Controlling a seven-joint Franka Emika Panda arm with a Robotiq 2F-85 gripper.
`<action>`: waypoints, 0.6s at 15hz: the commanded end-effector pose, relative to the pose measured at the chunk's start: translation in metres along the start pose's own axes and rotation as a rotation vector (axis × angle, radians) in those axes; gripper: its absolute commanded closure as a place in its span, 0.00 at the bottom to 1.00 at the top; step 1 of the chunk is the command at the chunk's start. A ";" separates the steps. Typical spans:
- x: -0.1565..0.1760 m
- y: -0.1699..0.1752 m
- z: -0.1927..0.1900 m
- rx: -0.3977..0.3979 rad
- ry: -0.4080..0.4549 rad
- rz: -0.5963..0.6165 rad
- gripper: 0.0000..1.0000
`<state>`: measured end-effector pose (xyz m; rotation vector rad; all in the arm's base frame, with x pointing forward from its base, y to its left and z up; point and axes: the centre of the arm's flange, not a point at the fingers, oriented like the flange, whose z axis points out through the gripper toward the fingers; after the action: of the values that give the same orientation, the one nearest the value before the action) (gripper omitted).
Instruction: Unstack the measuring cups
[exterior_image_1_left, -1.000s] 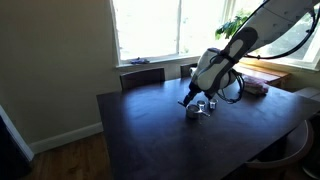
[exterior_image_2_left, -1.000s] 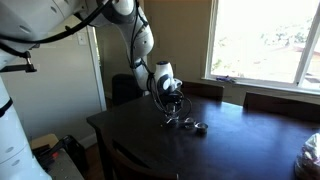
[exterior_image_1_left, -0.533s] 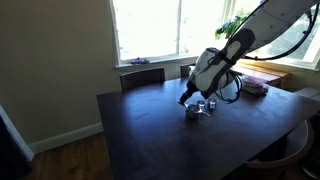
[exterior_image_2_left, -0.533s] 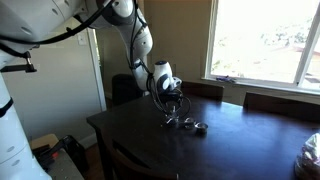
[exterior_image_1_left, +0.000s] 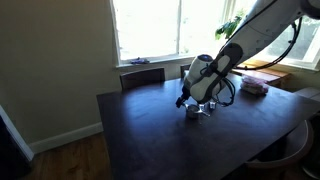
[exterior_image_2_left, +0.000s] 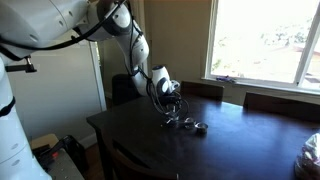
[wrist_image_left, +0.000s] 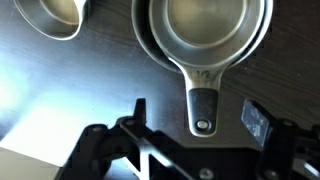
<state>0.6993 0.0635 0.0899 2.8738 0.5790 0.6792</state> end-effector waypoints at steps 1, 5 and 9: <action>0.008 -0.009 0.010 -0.044 0.012 0.007 0.18; 0.010 -0.010 0.015 -0.062 0.007 0.010 0.53; 0.009 -0.007 0.014 -0.080 0.008 0.020 0.80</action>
<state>0.7101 0.0692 0.0776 2.8289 0.5506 0.6948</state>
